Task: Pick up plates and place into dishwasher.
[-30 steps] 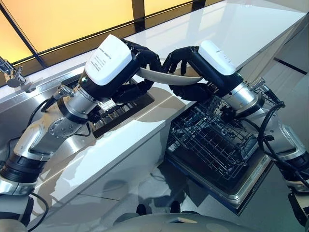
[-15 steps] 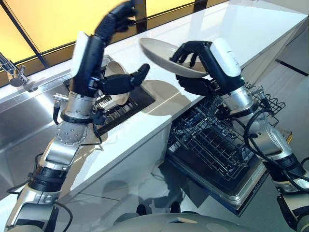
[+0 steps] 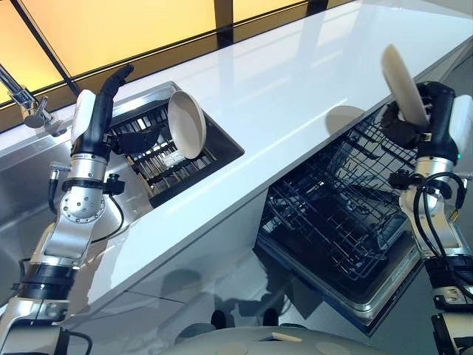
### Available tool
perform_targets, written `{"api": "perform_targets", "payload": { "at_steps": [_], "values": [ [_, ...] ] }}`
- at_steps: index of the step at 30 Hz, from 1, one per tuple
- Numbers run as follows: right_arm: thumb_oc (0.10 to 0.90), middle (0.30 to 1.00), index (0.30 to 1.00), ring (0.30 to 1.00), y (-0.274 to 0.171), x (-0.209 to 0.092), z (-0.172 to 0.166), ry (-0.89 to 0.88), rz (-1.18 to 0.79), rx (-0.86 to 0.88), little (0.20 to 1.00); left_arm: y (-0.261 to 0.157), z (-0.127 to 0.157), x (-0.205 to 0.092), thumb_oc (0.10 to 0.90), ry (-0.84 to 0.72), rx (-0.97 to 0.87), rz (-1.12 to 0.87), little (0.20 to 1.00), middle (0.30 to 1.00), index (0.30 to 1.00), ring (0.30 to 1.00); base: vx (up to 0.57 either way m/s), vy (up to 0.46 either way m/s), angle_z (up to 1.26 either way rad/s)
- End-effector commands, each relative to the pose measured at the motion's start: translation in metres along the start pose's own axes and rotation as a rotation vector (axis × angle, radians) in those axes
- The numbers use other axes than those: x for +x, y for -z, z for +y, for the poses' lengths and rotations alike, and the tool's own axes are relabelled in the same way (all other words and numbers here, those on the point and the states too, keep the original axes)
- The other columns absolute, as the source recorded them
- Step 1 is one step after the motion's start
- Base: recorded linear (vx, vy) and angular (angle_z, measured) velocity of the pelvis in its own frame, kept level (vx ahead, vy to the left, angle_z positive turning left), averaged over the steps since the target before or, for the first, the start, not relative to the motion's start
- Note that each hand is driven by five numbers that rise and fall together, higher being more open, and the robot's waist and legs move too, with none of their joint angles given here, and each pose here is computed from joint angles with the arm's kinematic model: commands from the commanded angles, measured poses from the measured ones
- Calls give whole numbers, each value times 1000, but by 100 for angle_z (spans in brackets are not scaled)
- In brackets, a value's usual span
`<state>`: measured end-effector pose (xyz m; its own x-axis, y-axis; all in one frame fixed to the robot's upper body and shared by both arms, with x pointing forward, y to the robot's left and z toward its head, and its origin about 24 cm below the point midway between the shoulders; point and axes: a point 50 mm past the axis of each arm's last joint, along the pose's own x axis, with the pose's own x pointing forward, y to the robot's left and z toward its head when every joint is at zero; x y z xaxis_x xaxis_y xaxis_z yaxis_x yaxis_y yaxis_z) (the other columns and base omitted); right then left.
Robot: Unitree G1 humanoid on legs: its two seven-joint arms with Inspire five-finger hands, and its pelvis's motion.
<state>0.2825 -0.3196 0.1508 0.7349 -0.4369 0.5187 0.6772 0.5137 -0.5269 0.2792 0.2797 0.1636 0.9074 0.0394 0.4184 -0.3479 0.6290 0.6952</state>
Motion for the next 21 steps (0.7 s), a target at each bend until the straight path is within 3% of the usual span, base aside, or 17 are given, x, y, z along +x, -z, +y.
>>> {"api": "perform_targets", "payload": {
  "at_steps": [1,10,21],
  "values": [
    [100,300,300,300,-26,25,-29,113,-132,60,200,-20,49,23,800,-103,229,-143,900,900,900,900,93,-21,-2],
    [100,300,300,300,8,19,-5,-185,23,-24,200,-34,83,52,800,-38,593,-174,900,900,900,900,78,-15,0],
    [100,300,300,300,23,24,8,-350,141,-121,200,-59,95,72,800,-61,757,-245,900,900,900,900,15,-1,-1]
  ]
}}
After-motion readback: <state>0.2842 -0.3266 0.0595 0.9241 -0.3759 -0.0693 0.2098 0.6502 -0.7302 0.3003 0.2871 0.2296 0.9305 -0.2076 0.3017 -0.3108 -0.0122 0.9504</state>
